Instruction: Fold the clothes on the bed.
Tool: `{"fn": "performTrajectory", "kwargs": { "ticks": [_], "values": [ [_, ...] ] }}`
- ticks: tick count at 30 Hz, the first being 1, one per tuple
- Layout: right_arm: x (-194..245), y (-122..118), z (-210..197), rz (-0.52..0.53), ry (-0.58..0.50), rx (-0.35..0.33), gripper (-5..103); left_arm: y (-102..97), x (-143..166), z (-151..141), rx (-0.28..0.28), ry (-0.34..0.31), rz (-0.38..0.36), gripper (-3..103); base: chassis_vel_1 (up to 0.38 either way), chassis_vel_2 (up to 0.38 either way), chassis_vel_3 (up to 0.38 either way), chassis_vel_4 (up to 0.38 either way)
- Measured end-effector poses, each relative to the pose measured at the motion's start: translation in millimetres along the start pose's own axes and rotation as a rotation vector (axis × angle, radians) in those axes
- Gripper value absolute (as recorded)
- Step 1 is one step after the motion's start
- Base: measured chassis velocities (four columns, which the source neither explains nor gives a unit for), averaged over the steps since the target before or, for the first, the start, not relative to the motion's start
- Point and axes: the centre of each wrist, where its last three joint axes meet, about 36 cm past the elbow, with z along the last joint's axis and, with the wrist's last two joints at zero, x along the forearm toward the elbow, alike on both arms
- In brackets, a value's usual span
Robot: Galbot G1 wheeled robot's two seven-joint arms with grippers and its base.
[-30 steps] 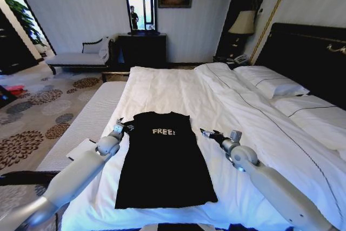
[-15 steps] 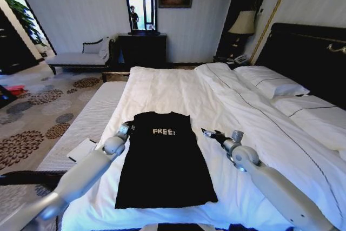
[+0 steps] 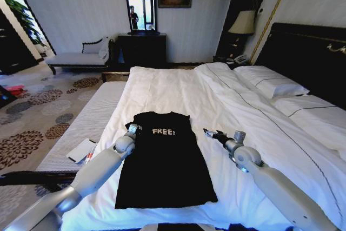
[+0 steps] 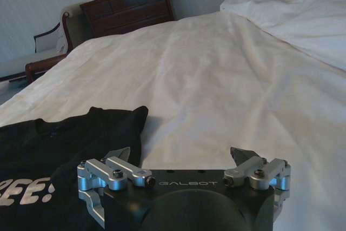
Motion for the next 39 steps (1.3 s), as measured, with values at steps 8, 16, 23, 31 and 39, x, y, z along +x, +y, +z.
{"fn": "performTrajectory", "kwargs": {
  "ticks": [8,16,23,31,39],
  "values": [
    [-3,1,0,-0.005,0.001,0.015,100,70.1,31,30,0.114,0.035,-0.135,22,0.000,0.000,0.000,0.000],
    [-10,-7,-3,0.009,-0.001,0.053,100,76.6,12,39,0.279,0.044,-0.146,54,0.000,0.000,0.000,0.000],
    [-21,-12,-16,0.006,0.000,0.053,100,70.7,-37,29,0.425,0.071,-0.078,76,0.000,0.000,0.000,0.000],
    [-24,-17,-13,0.016,0.013,0.046,100,62.0,-83,5,0.592,0.046,0.027,101,0.000,0.000,0.000,0.000],
    [-25,-20,-12,0.026,0.018,0.043,100,59.0,-115,-9,0.616,0.047,0.072,90,0.000,0.000,0.000,0.000]
  ]
}}
